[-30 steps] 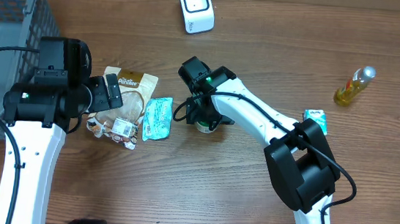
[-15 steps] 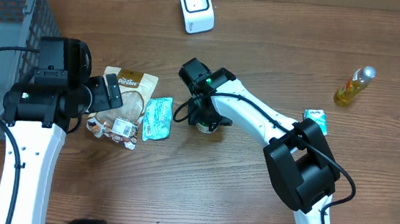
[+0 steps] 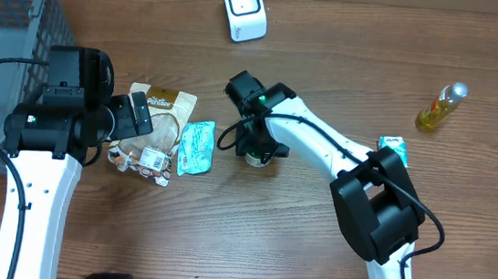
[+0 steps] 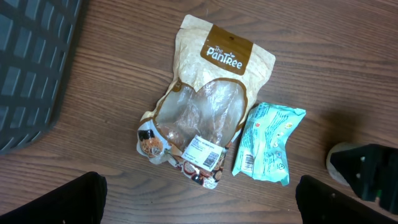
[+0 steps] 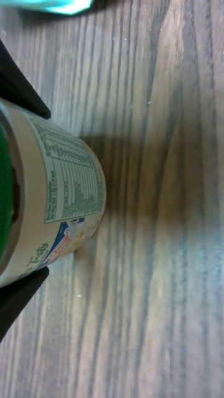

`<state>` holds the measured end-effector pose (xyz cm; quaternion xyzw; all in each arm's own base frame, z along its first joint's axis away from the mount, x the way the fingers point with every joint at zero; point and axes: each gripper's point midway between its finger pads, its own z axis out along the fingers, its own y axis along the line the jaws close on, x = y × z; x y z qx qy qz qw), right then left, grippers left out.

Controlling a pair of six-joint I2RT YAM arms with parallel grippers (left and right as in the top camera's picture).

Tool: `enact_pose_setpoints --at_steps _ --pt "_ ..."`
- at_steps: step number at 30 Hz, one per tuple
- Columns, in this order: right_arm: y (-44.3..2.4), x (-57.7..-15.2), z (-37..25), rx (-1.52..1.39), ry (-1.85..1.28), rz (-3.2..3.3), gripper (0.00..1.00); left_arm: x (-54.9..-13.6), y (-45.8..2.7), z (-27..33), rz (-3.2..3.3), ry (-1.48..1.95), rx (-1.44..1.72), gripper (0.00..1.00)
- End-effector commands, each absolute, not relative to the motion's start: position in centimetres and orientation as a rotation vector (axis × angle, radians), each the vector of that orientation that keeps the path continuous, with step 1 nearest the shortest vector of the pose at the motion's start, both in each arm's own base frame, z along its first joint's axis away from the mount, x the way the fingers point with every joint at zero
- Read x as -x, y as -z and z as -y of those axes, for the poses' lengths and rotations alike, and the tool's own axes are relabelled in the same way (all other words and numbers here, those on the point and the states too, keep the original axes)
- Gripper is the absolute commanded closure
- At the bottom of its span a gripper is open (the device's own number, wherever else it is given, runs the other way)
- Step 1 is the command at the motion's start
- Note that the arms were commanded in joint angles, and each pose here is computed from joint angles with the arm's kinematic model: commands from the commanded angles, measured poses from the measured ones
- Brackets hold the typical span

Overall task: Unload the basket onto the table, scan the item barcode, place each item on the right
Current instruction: 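Lift the jar with the right gripper and tilt it sideways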

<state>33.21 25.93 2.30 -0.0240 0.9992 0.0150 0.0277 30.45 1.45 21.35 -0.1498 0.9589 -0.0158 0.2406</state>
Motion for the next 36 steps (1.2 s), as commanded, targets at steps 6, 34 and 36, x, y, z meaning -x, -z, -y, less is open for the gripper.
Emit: enact_pose_setpoints --at_steps 6,34,36 --pt "-7.8 -34.2 -25.4 -0.18 -0.593 -3.204 0.41 -30.6 -21.7 -1.4 -2.617 0.035 0.39 0.0" --pt "-16.0 -30.8 -25.9 -0.686 -1.673 -3.279 0.32 -30.6 -21.7 -1.4 -2.617 0.035 0.39 0.01" --pt "-16.6 -30.6 -26.1 -0.705 -1.731 -3.271 0.32 -30.6 -21.7 -1.4 -2.617 0.035 0.39 0.01"
